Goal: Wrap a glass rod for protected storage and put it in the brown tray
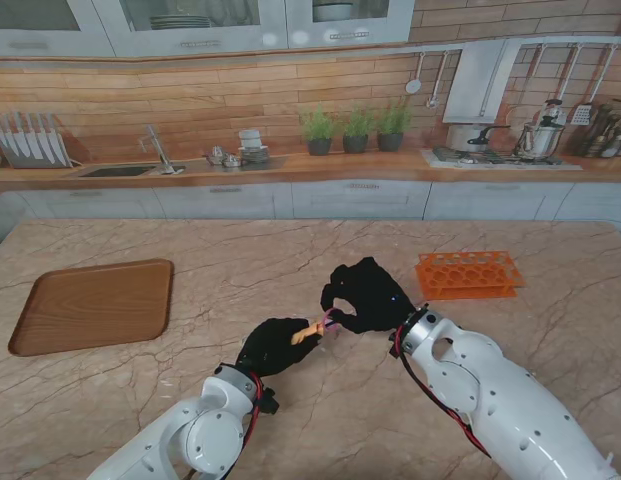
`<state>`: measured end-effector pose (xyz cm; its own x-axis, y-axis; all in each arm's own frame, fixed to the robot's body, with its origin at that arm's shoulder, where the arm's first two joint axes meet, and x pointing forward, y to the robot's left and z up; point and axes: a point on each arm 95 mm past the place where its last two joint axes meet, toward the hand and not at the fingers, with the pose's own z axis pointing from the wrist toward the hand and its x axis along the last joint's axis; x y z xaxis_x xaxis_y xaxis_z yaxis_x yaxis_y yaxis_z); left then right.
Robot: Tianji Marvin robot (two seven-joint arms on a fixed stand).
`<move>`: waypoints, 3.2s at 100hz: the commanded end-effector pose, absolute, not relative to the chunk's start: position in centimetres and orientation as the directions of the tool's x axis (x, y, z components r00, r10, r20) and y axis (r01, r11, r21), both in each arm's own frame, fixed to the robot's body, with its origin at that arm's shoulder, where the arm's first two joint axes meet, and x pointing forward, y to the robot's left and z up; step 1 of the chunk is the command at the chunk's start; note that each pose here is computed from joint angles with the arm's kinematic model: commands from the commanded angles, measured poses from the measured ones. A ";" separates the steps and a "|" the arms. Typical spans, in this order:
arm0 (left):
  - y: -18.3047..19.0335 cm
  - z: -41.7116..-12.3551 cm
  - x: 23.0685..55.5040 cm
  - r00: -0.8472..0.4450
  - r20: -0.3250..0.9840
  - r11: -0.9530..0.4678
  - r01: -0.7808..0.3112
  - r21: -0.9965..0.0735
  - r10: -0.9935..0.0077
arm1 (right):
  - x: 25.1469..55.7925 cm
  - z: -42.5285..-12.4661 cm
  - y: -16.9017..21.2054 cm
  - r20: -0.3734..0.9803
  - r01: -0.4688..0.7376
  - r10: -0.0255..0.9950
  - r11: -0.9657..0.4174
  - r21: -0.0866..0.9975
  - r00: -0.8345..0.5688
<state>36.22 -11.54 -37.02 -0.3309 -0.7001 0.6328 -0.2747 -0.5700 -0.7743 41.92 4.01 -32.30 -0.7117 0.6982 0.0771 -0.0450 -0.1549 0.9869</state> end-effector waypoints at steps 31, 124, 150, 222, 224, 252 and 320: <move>-11.9 -36.8 35.9 -0.336 0.648 -0.586 -0.277 -0.762 -0.683 | 41.8 -32.9 5.1 0.138 0.031 0.690 -0.165 0.986 -0.710; -11.9 -37.0 36.0 -0.248 0.664 -0.623 -0.230 -0.748 -0.706 | 41.0 -32.9 6.4 0.144 0.061 0.635 -0.150 0.987 -0.759; -11.9 -37.0 36.0 -0.233 0.673 -0.629 -0.240 -0.739 -0.702 | 41.1 -32.8 6.1 0.110 0.028 0.628 -0.140 0.990 -0.770; -12.0 -36.9 36.2 -0.253 0.675 -0.632 -0.238 -0.738 -0.693 | 40.9 -32.2 5.2 0.085 0.002 0.634 -0.131 0.991 -0.768; -12.0 -36.9 36.2 -0.255 0.674 -0.631 -0.237 -0.739 -0.693 | 40.9 -32.2 5.1 0.083 0.000 0.636 -0.129 0.992 -0.767; -12.0 -36.9 36.1 -0.283 0.680 -0.638 -0.236 -0.733 -0.676 | 40.9 -32.8 4.3 0.115 0.031 0.692 -0.133 0.991 -0.713; -11.8 -36.3 36.0 -0.337 0.701 -0.667 -0.229 -0.709 -0.629 | 39.5 -34.4 3.6 0.361 0.279 0.738 -0.240 0.930 -0.570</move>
